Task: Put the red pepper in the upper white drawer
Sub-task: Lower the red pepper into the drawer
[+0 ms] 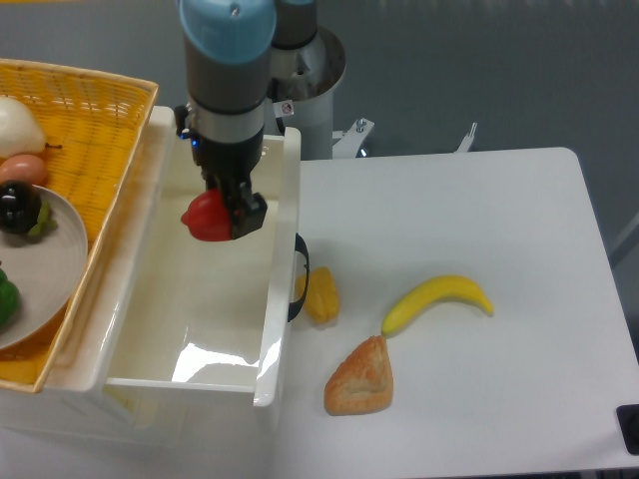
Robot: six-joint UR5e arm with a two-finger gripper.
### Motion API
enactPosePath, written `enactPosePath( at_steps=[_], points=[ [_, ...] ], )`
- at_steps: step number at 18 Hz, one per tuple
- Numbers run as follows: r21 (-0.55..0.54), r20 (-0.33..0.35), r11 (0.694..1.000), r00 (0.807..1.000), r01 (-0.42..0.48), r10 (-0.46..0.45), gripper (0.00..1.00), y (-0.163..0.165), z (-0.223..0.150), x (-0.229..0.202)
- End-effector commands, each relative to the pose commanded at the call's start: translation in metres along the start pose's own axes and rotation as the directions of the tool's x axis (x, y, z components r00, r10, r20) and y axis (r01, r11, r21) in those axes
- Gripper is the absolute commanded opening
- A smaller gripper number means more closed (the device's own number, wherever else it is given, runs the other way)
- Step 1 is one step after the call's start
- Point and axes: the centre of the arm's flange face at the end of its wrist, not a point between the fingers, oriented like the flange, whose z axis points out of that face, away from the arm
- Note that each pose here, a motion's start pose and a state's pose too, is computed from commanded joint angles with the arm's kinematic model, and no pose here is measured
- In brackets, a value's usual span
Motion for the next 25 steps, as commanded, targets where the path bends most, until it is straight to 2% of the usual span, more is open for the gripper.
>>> enactPosePath(
  at_steps=[25],
  points=[
    [-0.013, -0.063, 1.000, 0.998, -0.013, 0.012, 0.07, -0.002, 0.070, -0.021]
  ],
)
